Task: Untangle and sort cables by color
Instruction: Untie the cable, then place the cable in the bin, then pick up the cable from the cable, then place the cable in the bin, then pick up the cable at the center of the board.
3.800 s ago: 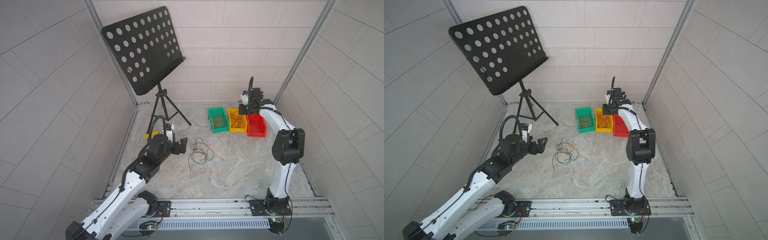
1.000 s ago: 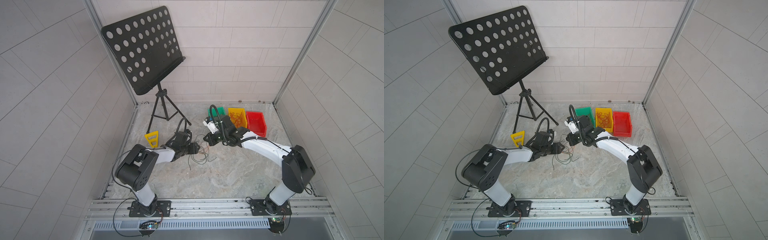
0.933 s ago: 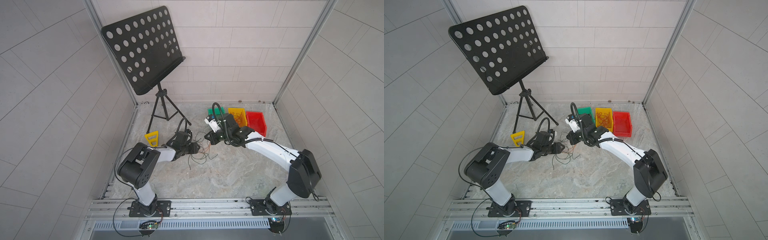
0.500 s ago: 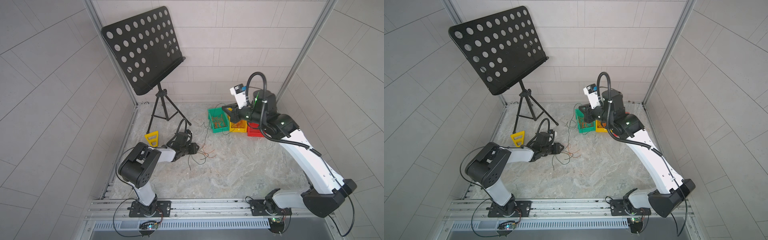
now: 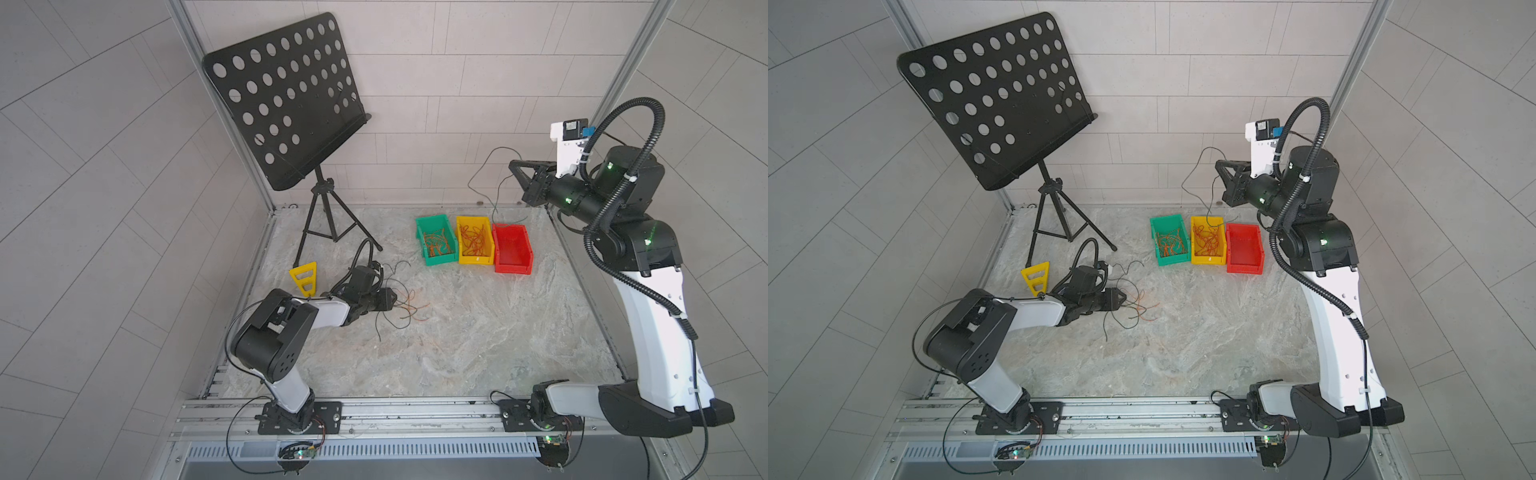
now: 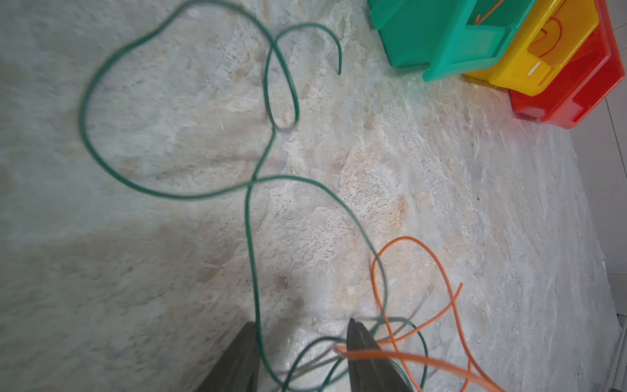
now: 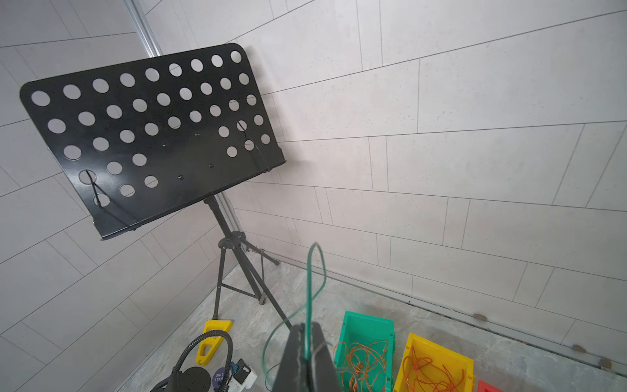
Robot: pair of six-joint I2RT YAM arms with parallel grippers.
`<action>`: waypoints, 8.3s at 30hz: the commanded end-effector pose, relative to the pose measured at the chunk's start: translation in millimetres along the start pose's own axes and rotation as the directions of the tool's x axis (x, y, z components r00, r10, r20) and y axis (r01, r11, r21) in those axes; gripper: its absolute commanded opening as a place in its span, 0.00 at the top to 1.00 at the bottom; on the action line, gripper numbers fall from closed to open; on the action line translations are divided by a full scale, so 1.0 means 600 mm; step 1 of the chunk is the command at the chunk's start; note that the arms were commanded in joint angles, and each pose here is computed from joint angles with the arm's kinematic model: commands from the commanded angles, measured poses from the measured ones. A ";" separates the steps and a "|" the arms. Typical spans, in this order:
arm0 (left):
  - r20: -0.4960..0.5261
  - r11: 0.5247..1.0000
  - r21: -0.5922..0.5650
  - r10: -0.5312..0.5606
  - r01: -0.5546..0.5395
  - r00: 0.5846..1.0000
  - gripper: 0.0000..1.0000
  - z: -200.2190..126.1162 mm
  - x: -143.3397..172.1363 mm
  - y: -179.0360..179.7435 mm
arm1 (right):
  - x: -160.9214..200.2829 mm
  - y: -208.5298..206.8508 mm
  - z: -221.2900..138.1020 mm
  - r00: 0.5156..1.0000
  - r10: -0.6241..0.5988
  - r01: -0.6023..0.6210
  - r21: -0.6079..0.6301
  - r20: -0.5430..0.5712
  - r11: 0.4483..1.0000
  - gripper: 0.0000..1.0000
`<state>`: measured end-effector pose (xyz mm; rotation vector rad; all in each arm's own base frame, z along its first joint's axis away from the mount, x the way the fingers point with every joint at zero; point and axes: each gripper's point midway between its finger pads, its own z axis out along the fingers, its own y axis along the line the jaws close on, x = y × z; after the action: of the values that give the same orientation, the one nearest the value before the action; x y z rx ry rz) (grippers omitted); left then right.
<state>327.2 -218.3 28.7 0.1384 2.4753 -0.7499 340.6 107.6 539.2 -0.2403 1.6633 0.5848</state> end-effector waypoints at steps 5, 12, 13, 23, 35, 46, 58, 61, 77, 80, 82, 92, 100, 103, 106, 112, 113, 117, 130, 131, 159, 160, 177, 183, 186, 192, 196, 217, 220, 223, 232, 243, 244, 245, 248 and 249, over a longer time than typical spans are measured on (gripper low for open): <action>0.038 0.999 -0.002 0.035 -0.035 0.999 0.32 -0.067 -0.021 -0.022 | 0.053 -0.072 0.014 0.994 0.048 -0.037 0.109 -0.095 0.993 1.00; 0.096 0.993 -0.092 0.088 -0.079 0.991 0.11 -0.157 -0.053 -0.032 | 0.110 -0.190 0.018 0.983 0.054 0.015 0.371 -0.174 0.929 1.00; 0.114 0.992 -0.100 0.091 -0.080 0.989 0.08 -0.169 -0.058 -0.033 | 0.119 -0.205 0.018 0.981 0.052 0.028 0.400 -0.188 0.916 1.00; 0.357 0.987 -0.137 0.125 -0.081 0.926 0.00 -0.293 -0.098 -0.046 | 0.217 -0.353 0.050 0.959 0.100 0.054 0.517 -0.266 0.854 1.00; 0.375 0.977 -0.183 0.169 -0.106 0.912 0.00 -0.329 -0.093 -0.039 | 0.349 -0.465 0.109 0.889 0.176 0.082 0.527 -0.422 0.846 1.00; 0.378 0.971 -0.206 0.190 -0.118 0.906 0.00 -0.338 -0.097 -0.037 | 0.434 -0.548 0.157 0.834 0.241 0.080 0.541 -0.497 0.838 1.00; 0.375 0.970 -0.213 0.192 -0.117 0.907 0.00 -0.335 -0.106 -0.038 | 0.535 -0.559 0.171 0.755 0.347 0.005 0.534 -0.556 0.845 1.00; 0.375 0.970 -0.214 0.188 -0.113 0.908 0.00 -0.334 -0.105 -0.036 | 0.551 -0.547 0.160 0.730 0.385 -0.024 0.541 -0.565 0.841 0.91; 0.377 0.977 -0.188 0.163 -0.097 0.912 0.00 -0.328 -0.090 -0.033 | 0.422 -0.430 0.063 0.788 0.360 -0.020 0.565 -0.498 0.825 0.48; 0.372 0.982 -0.167 0.145 -0.088 0.917 0.00 -0.317 -0.085 -0.033 | 0.408 -0.358 0.071 0.811 0.318 -0.062 0.468 -0.492 0.882 0.46; 0.357 0.987 -0.139 0.127 -0.081 0.926 0.00 -0.301 -0.077 -0.034 | 0.406 -0.286 0.085 0.824 0.287 -0.113 0.354 -0.488 0.928 0.45; 0.254 0.997 -0.083 0.028 -0.007 0.967 0.01 -0.221 -0.023 -0.006 | 0.551 0.072 0.156 0.821 0.073 -0.188 -0.147 -0.567 0.971 0.29; 0.203 0.996 -0.091 0.003 0.015 0.979 0.02 -0.193 0.001 0.009 | 0.707 0.150 0.212 0.691 -0.096 -0.107 -0.232 -0.717 0.967 0.29; 0.200 0.996 -0.084 0.001 0.016 0.980 0.02 -0.191 0.001 0.008 | 0.755 0.151 0.226 0.641 -0.119 -0.092 -0.230 -0.758 0.969 0.30; 0.209 0.997 -0.079 0.002 0.015 0.978 0.02 -0.193 -0.002 0.006 | 0.789 0.149 0.238 0.612 -0.134 -0.083 -0.232 -0.779 0.969 0.33; 0.227 0.998 -0.069 0.006 0.010 0.974 0.02 -0.199 -0.010 0.000 | 0.808 0.147 0.251 0.579 -0.159 -0.073 -0.246 -0.800 0.967 0.76; 0.229 0.998 -0.068 0.009 0.007 0.973 0.02 -0.200 -0.011 -0.001 | 0.803 0.147 0.250 0.584 -0.161 -0.070 -0.247 -0.796 0.967 0.87; 0.237 0.999 -0.043 0.043 -0.034 0.970 0.02 -0.200 -0.015 -0.012 | 0.760 0.147 0.238 0.616 -0.165 -0.063 -0.257 -0.770 0.964 1.00; 0.382 0.935 0.275 0.110 -0.226 0.918 0.00 -0.191 -0.082 -0.154 | 0.495 0.150 0.131 0.825 -0.157 0.037 -0.226 -0.544 0.973 1.00; 0.387 0.929 0.285 0.113 -0.236 0.915 0.00 -0.187 -0.086 -0.163 | 0.482 0.150 0.126 0.835 -0.150 0.034 -0.222 -0.530 0.974 1.00; 0.321 0.954 0.215 0.134 -0.209 0.938 0.09 -0.149 -0.057 -0.139 | 0.422 -0.147 0.385 0.948 0.075 -0.067 0.038 -0.309 0.997 1.00; 0.325 0.954 0.210 0.139 -0.215 0.935 0.08 -0.153 -0.057 -0.139 | 0.436 -0.152 0.395 0.943 0.074 -0.066 0.037 -0.325 0.997 1.00; 0.365 0.962 0.104 0.198 -0.251 0.910 0.08 -0.200 -0.064 -0.123 | 0.567 -0.233 0.431 0.882 -0.079 0.201 0.220 -0.464 0.955 1.00; 0.363 0.964 0.091 0.200 -0.248 0.910 0.08 -0.201 -0.064 -0.119 | 0.620 -0.201 0.426 0.820 -0.105 0.218 0.137 -0.562 0.966 1.00; 0.365 0.969 0.066 0.200 -0.239 0.909 0.08 -0.204 -0.065 -0.112 | 0.650 -0.189 0.418 0.793 -0.075 0.179 0.114 -0.604 0.977 1.00; 0.367 0.974 0.022 0.203 -0.227 0.908 0.08 -0.217 -0.067 -0.101 | 0.686 -0.186 0.408 0.746 -0.007 0.122 0.126 -0.666 0.985 1.00; 0.365 0.976 -0.005 0.205 -0.218 0.908 0.08 -0.227 -0.067 -0.094 | 0.657 -0.180 0.396 0.739 -0.011 0.130 0.126 -0.674 0.984 0.80; 0.367 0.989 -0.144 0.014 0.042 0.930 0.01 -0.243 -0.052 0.012 | 0.570 0.080 0.246 0.813 -0.070 -0.038 -0.174 -0.578 0.984 0.33; 0.365 0.990 -0.112 -0.036 0.083 0.930 0.01 -0.233 -0.047 0.019 | 0.620 0.119 0.269 0.789 -0.101 -0.042 -0.217 -0.606 0.975 0.32; 0.356 0.990 -0.109 -0.046 0.091 0.933 0.01 -0.230 -0.042 0.024 | 0.672 0.140 0.300 0.757 -0.159 -0.004 -0.247 -0.634 0.969 0.32; 0.372 0.989 -0.113 -0.043 0.091 0.927 0.01 -0.241 -0.039 0.029 | 0.814 0.083 0.365 0.605 -0.276 0.175 -0.214 -0.746 0.961 0.33; 0.377 0.989 -0.119 -0.035 0.086 0.926 0.01 -0.247 -0.044 0.031 | 0.885 0.079 0.365 0.516 -0.293 0.162 -0.244 -0.805 0.956 0.69; 0.377 0.989 -0.121 -0.033 0.085 0.926 0.01 -0.248 -0.043 0.031 | 0.886 0.080 0.362 0.513 -0.294 0.161 -0.246 -0.807 0.956 0.77; 0.377 0.989 -0.124 -0.032 0.085 0.926 0.01 -0.248 -0.043 0.032 | 0.886 0.080 0.359 0.511 -0.294 0.160 -0.247 -0.808 0.956 0.84; 0.379 0.989 -0.121 -0.031 0.083 0.925 0.01 -0.250 -0.044 0.031 | 0.863 0.085 0.351 0.522 -0.302 0.165 -0.253 -0.798 0.953 0.99; 0.377 0.989 -0.122 -0.030 0.082 0.926 0.01 -0.250 -0.043 0.032 | 0.847 0.089 0.349 0.532 -0.308 0.168 -0.258 -0.789 0.951 1.00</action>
<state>283.4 -121.5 135.1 -0.1289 2.1710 -0.5701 414.4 349.1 32.1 -0.9280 2.4389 0.4023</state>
